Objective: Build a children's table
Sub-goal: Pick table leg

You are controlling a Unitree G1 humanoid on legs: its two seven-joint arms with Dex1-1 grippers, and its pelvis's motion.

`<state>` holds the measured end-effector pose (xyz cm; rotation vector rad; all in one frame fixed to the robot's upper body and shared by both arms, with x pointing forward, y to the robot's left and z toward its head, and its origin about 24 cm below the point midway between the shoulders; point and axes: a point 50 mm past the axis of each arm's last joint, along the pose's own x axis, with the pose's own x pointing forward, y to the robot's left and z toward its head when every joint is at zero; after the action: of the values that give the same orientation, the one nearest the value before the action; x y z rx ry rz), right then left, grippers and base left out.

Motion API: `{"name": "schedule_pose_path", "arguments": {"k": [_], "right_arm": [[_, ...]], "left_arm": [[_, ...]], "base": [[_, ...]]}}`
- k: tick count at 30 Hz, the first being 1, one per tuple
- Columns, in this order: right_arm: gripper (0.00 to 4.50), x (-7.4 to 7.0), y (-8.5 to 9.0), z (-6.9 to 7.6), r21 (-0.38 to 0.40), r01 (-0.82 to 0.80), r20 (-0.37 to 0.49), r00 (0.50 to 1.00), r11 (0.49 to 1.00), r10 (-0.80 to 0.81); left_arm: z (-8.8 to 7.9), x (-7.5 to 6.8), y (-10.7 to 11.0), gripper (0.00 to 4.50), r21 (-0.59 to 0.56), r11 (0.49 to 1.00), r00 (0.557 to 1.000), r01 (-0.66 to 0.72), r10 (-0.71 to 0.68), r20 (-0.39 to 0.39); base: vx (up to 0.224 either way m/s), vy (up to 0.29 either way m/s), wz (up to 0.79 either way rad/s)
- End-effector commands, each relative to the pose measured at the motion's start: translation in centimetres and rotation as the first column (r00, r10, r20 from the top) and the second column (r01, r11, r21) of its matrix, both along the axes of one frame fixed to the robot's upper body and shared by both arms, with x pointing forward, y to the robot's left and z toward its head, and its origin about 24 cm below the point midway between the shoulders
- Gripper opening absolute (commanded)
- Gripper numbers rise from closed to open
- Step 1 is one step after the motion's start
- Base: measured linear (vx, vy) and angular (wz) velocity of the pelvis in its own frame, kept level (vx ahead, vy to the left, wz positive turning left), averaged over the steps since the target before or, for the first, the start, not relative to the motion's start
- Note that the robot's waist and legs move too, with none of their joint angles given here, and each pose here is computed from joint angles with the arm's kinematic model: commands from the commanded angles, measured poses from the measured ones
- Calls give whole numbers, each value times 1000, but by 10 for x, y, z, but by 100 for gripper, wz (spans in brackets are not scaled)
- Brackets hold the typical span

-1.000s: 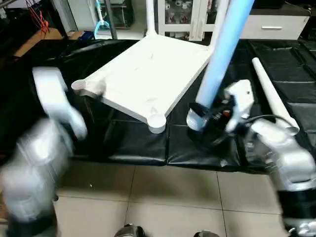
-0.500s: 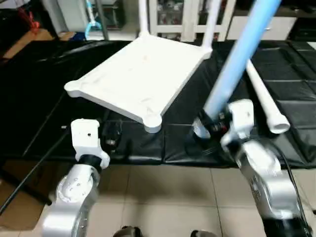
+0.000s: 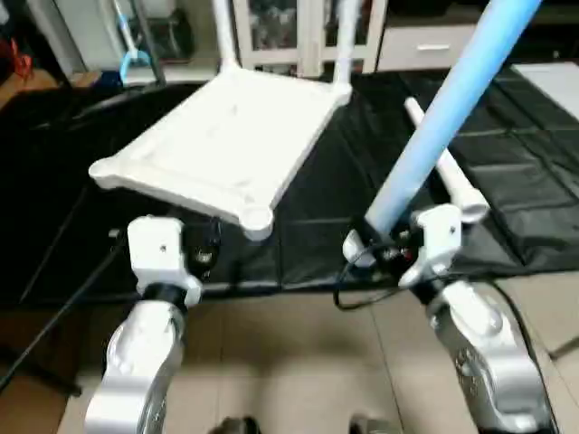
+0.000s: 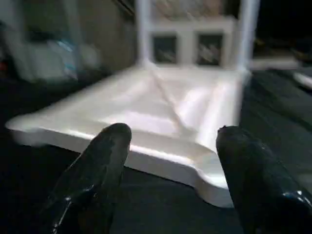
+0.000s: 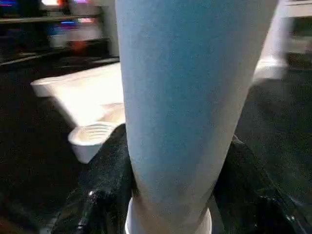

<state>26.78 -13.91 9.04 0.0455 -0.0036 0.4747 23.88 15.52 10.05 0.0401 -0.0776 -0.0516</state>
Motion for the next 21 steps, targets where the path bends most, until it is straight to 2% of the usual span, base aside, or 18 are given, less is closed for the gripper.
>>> {"name": "schedule_pose_path", "arguments": {"k": [1, 7, 13, 16, 21], "right_arm": [[186, -1, 3, 5, 14, -21, 16, 1000, 1000, 21], [186, -2, -2, 1, 30, 34, 1, 999, 999, -34], [186, 6, -21, 9, 51, 203, 61, 977, 978, -206], [186, 7, -21, 10, 47, 180, 65, 981, 982, -183], [186, 7, -10, 11, 19, 49, 56, 997, 999, -50]], "left_arm": [[0, 1, 1, 321, 31, 999, 1000, 9, -9, 2], [-1, 0, 3, 321, 33, 999, 1000, -8, 7, 25], [-1, 0, 7, 321, 31, 999, 999, -36, 35, 36], [-1, 1, 7, 321, 31, 999, 999, -35, 34, 38], [-1, 2, 9, 321, 34, 999, 998, -39, 38, 43]], "base": [[178, -134, 13], [18, -5, 39], [128, 20, 16], [154, 51, 7], [172, 61, 2]]}}
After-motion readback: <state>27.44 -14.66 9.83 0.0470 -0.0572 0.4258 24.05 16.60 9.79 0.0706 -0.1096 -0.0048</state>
